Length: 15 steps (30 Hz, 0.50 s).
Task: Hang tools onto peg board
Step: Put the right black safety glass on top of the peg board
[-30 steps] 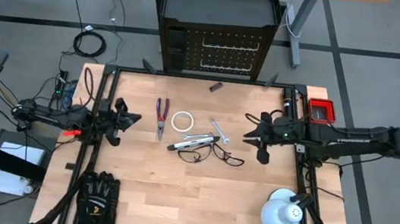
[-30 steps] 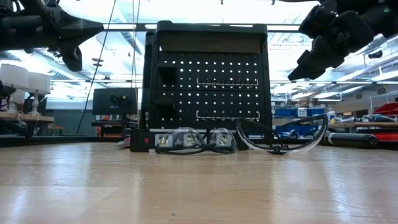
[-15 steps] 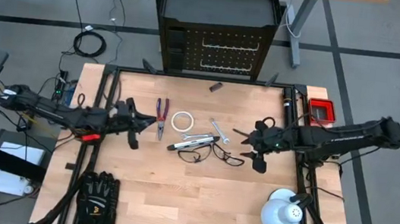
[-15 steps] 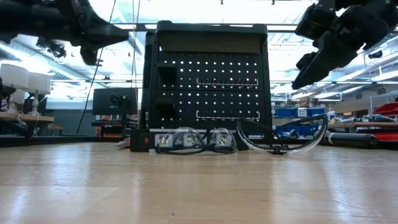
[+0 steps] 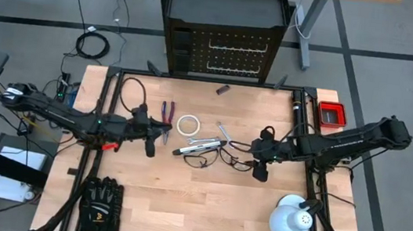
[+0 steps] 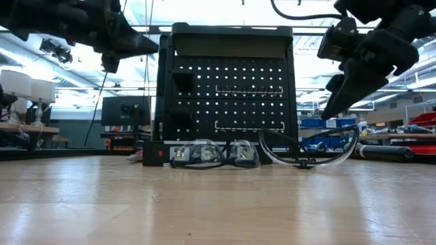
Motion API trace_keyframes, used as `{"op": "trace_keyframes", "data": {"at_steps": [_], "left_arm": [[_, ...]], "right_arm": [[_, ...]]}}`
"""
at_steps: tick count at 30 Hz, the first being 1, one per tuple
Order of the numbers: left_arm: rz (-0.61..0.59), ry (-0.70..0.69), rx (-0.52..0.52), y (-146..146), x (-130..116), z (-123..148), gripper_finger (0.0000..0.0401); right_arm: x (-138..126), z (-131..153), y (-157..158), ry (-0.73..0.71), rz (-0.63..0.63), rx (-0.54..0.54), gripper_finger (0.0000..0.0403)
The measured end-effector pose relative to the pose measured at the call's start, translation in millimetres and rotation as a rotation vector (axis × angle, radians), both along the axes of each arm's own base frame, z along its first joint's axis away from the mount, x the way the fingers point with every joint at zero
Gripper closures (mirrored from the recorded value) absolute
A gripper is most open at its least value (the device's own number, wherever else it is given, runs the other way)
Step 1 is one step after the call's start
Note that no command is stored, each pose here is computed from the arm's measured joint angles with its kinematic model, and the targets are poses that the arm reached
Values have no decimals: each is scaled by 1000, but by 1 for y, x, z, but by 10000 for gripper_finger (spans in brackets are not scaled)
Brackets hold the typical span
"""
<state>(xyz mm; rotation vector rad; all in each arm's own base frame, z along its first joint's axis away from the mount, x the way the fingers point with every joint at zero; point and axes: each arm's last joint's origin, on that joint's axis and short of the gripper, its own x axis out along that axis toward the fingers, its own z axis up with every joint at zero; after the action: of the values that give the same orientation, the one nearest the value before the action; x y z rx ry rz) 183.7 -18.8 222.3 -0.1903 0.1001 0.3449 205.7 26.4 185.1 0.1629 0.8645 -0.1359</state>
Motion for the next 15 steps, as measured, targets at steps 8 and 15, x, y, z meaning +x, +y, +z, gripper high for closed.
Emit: {"op": "trace_keyframes", "data": {"at_steps": [8,15], "left_arm": [[99,86,35,6,10,-15,364],[89,86,13,11,12,-16,364]], "right_arm": [[4,-17,4,107,88,8,180],[6,-25,4,157,129,-26,198]]}}
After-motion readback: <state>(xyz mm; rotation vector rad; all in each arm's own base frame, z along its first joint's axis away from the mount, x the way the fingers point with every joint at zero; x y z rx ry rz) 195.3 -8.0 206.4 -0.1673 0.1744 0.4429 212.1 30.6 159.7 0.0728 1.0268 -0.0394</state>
